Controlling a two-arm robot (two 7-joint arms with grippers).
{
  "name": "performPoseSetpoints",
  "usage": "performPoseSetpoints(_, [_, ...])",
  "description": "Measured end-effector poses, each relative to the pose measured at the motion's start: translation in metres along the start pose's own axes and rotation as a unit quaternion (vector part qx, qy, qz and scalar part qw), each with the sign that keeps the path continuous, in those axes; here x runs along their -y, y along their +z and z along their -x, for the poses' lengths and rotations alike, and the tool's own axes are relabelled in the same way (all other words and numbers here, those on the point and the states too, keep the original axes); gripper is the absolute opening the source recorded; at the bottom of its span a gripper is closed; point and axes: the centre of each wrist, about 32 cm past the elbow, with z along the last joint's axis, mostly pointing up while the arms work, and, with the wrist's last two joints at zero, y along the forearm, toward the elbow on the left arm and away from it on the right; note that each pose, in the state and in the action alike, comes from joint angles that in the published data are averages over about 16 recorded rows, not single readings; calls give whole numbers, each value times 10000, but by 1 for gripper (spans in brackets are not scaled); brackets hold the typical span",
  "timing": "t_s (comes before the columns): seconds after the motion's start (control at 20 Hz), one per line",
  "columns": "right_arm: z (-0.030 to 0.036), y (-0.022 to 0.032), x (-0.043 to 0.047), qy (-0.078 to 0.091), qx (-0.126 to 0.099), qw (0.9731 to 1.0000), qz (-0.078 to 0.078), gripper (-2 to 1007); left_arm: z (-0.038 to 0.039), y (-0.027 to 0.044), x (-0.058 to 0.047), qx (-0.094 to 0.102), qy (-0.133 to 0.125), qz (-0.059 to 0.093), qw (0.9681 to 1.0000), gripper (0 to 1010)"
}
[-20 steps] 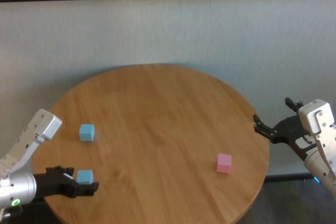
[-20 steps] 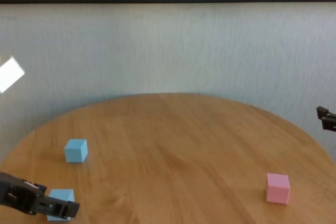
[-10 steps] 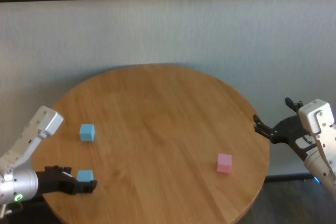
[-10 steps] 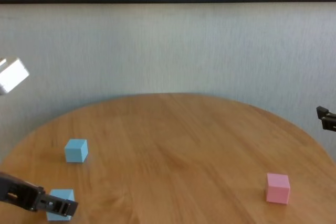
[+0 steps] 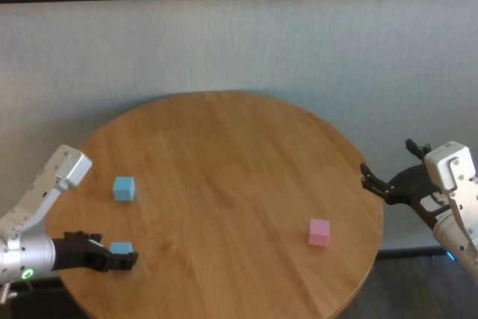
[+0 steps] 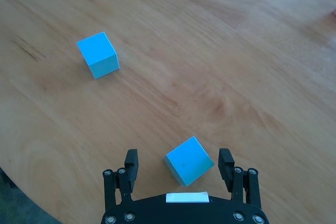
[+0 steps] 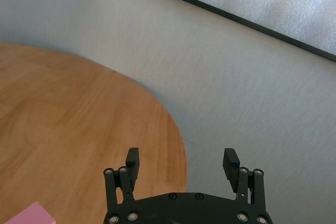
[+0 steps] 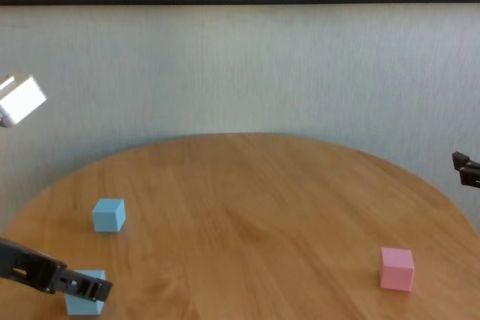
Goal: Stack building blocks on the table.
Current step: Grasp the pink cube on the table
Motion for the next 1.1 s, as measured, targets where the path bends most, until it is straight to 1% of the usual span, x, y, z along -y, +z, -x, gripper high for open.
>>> performPoseSetpoints(0.7, [0,0,0,0,0,10000,0,1005,-9,93,51,-74,118,-155,9998,1002])
performPoseSetpoints(1.1, [0,0,0,0,0,10000,0,1005,-4,137,71,-25,146,-263,9995,1002])
